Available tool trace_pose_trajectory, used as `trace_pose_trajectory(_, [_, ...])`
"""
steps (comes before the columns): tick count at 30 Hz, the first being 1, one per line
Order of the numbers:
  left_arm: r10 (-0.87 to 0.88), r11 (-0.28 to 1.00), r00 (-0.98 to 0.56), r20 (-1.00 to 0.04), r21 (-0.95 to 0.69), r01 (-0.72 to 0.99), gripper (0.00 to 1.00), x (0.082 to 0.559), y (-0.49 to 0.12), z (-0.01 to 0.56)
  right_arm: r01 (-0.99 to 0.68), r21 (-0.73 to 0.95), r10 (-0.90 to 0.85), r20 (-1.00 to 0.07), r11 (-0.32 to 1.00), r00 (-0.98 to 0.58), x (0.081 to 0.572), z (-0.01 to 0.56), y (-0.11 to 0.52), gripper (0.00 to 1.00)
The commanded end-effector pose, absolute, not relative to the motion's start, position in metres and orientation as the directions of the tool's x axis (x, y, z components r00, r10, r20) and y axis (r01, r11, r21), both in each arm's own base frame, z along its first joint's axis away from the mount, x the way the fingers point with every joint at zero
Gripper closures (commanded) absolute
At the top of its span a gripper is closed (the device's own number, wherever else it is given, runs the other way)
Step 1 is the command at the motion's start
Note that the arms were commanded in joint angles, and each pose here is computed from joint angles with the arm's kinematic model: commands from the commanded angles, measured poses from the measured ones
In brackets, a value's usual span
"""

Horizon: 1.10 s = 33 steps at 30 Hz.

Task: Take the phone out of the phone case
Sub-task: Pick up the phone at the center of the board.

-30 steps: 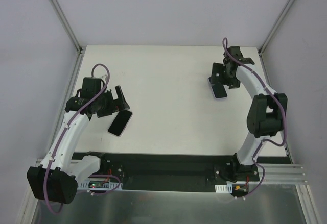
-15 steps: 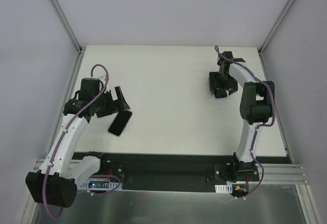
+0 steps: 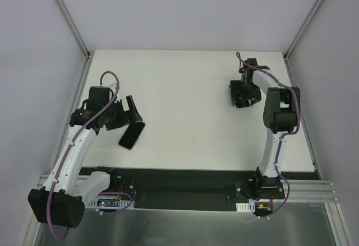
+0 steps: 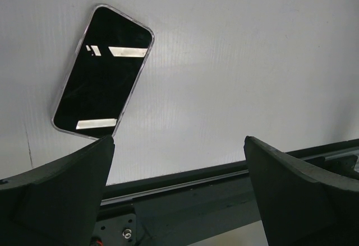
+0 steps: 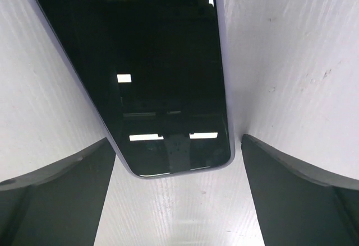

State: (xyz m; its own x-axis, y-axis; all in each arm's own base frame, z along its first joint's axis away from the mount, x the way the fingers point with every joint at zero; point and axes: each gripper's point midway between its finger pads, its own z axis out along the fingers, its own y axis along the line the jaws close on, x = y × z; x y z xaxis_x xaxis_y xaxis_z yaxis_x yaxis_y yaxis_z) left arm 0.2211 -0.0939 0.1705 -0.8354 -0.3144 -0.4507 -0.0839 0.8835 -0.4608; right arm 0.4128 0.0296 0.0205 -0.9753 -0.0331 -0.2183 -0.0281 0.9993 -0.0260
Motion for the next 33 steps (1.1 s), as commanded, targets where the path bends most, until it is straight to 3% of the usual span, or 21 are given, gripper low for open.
trace_pose_trajectory(1, [-0.32,0.862,-0.839,-0.439,-0.502,-0.066,0.01,0.217,-0.102,0.179,-0.06,-0.004,-0.059,-0.292,0.998,-0.955,0.432,0.024,0.034,0.04])
trace_pose_trajectory(6, [-0.328,0.849,-0.835,-0.443,-0.526,-0.055,0.01,0.214,-0.105,0.185,-0.071,0.015,-0.062,-0.312,0.997,-0.948,0.439,0.023,0.041,0.04])
trace_pose_trajectory(10, [-0.326,0.807,-0.862,-0.388,-0.59,-0.039,0.01,0.21,-0.119,0.189,-0.037,-0.02,-0.041,-0.31,0.999,-0.95,0.44,0.023,0.036,0.03])
trace_pose_trajectory(12, [-0.332,0.798,-0.864,-0.379,-0.601,-0.043,0.01,0.21,-0.121,0.19,-0.041,0.005,-0.038,-0.309,0.999,-0.95,0.439,0.022,0.04,0.1])
trace_pose_trajectory(17, [-0.355,0.798,-0.849,-0.391,-0.6,-0.058,0.01,0.216,-0.12,0.197,-0.05,0.058,-0.028,-0.318,0.997,-0.948,0.439,0.027,0.049,0.43])
trace_pose_trajectory(21, [-0.38,0.752,-0.854,-0.355,-0.656,-0.061,0.01,0.221,-0.131,0.206,-0.049,0.135,-0.001,-0.338,0.99,-0.941,0.438,0.036,0.062,0.62])
trace_pose_trajectory(24, [-0.4,0.712,-0.848,-0.348,-0.701,-0.048,0.01,0.231,-0.14,0.212,-0.055,0.19,0.016,-0.356,0.98,-0.934,0.435,0.047,0.075,0.69])
trace_pose_trajectory(29, [-0.438,0.672,-0.843,-0.313,-0.736,-0.076,0.01,0.251,-0.149,0.215,-0.072,0.223,0.013,-0.359,0.972,-0.933,0.413,0.058,0.093,0.7])
trace_pose_trajectory(33, [-0.408,0.649,-0.865,-0.292,-0.759,-0.05,0.01,0.262,-0.168,0.215,-0.057,0.261,0.026,-0.305,0.964,-0.952,0.375,0.051,0.111,0.73])
